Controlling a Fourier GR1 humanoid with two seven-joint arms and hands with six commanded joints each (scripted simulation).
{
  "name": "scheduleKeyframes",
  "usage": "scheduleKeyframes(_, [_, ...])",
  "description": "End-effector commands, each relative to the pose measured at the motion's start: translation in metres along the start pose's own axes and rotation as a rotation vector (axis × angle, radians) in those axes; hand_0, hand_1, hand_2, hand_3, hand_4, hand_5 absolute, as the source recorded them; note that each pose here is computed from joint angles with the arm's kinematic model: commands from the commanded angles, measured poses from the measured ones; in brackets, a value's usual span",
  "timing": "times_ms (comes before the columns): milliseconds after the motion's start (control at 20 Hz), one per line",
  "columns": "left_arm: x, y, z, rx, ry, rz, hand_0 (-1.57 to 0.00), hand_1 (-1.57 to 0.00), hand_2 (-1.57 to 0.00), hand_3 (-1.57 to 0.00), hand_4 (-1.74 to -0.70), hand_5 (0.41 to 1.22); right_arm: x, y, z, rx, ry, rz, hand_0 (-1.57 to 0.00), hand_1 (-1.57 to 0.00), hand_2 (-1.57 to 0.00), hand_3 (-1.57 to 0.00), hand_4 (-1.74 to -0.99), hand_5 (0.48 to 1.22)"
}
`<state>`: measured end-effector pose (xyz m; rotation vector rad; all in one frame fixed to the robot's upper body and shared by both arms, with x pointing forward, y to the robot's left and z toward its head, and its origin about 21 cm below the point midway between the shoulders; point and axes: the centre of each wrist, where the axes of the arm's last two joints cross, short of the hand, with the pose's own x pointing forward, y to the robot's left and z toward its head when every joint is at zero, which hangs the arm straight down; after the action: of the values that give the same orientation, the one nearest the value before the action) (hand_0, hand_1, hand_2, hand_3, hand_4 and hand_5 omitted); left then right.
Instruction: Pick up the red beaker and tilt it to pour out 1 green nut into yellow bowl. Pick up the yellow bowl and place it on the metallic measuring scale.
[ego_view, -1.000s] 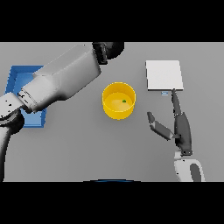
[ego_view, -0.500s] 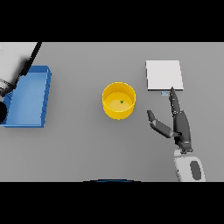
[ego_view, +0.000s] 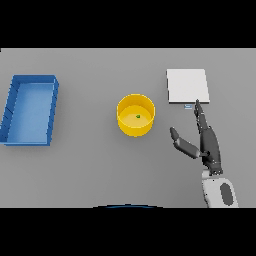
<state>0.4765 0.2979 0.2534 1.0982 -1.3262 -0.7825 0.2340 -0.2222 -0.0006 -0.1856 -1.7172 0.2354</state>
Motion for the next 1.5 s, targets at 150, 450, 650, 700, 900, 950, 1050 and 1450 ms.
scheduleKeyframes(150, [-0.044,-0.029,0.021,0.049,0.167,0.167,-1.57,-1.57,-1.57,-1.46,-1.74,1.221,-0.001,0.0,0.001,0.022,-0.009,0.035,0.0,0.0,0.0,0.0,-1.21,0.631])
scheduleKeyframes(450, [-0.081,-0.082,0.08,0.031,0.301,0.268,-1.57,-1.57,-1.57,-1.45,-1.74,1.221,0.001,0.003,0.001,0.032,0.012,0.053,0.0,0.0,0.0,0.0,-1.215,0.664])
scheduleKeyframes(650, [-0.094,-0.106,0.107,0.018,0.37,0.312,-1.57,-1.57,-1.57,-1.49,-1.74,1.221,0.004,0.004,0.0,0.029,-0.005,0.055,0.0,0.0,0.0,0.0,-1.216,0.664])
scheduleKeyframes(700, [-0.093,-0.108,0.11,0.019,0.382,0.312,-1.57,-1.57,-1.57,-1.51,-1.74,1.221,0.002,0.0,0.0,0.031,-0.003,0.047,0.0,0.0,0.0,0.0,-1.217,0.666])
scheduleKeyframes(900, [-0.095,-0.121,0.121,-0.001,0.421,0.311,-1.57,-1.57,-1.57,-1.55,-1.74,1.039,0.003,0.004,0.001,0.031,0.008,0.061,0.0,0.0,0.0,0.0,-1.203,0.663])
scheduleKeyframes(950, [-0.096,-0.125,0.124,-0.011,0.426,0.292,-1.57,-1.57,-1.57,-1.55,-1.74,0.967,0.003,0.004,0.002,0.034,0.004,0.051,0.0,0.0,0.0,0.0,-1.205,0.664])
scheduleKeyframes(1050, [-0.097,-0.12,0.127,-0.061,0.418,0.256,-1.57,-1.57,-1.57,-1.5,-1.53,0.865,0.003,0.0,0.001,0.03,-0.007,0.056,0.0,0.0,0.0,0.0,-1.197,0.664])
scheduleKeyframes(1450, [-0.099,-0.102,0.133,-0.322,0.37,0.235,-0.38,-0.31,-0.31,-0.3,-0.85,0.698,0.002,0.003,0.008,0.035,0.0,0.049,0.0,0.0,0.0,0.0,-1.187,0.667])
